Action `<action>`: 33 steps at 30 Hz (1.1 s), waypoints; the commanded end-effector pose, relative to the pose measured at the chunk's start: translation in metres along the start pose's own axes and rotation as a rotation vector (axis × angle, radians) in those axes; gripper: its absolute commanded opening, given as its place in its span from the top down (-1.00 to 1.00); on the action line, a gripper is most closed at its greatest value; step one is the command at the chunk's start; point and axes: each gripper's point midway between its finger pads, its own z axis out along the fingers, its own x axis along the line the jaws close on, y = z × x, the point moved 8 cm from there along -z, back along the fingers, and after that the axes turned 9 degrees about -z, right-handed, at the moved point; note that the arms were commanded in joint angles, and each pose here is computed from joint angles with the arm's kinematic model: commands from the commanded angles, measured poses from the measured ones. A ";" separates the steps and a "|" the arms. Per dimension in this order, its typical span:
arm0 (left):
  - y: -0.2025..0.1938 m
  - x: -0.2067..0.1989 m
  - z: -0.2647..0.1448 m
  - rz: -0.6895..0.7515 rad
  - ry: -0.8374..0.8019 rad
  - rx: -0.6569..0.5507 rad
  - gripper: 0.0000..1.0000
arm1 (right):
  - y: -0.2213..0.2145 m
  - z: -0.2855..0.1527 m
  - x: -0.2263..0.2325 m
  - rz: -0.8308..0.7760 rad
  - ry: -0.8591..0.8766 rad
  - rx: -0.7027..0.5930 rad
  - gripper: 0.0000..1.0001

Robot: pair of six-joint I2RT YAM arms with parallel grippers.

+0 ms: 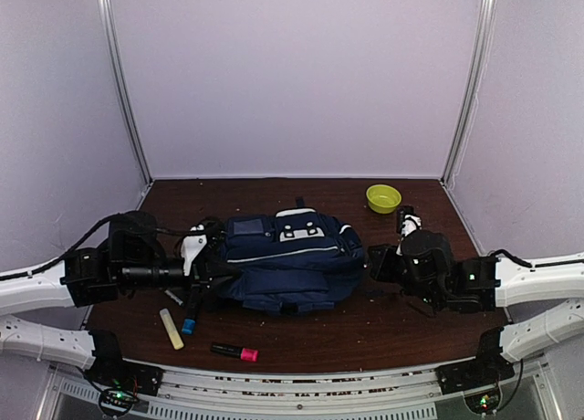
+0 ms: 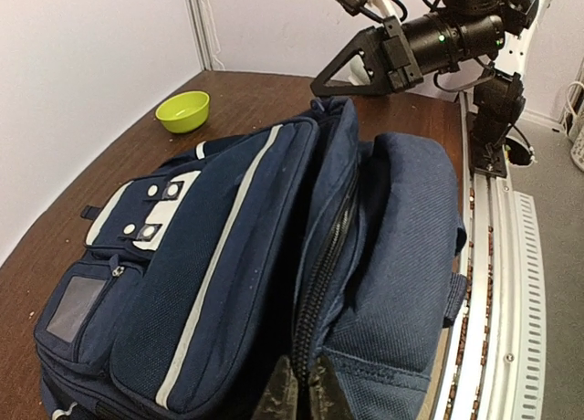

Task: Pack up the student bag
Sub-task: Zip the student bag into the largest pocket of the bag, then hold the largest pocket of the student bag.

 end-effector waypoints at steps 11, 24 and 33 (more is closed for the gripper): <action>0.027 0.016 0.035 -0.207 0.094 -0.042 -0.94 | 0.009 -0.005 0.005 -0.058 0.075 -0.022 1.00; 0.035 -0.045 0.128 -0.126 -0.123 0.210 -0.68 | 0.013 -0.003 0.003 -0.055 0.016 -0.031 1.00; 0.002 -0.077 0.168 0.025 -0.027 0.372 -0.76 | 0.019 -0.005 0.001 -0.052 0.002 -0.039 1.00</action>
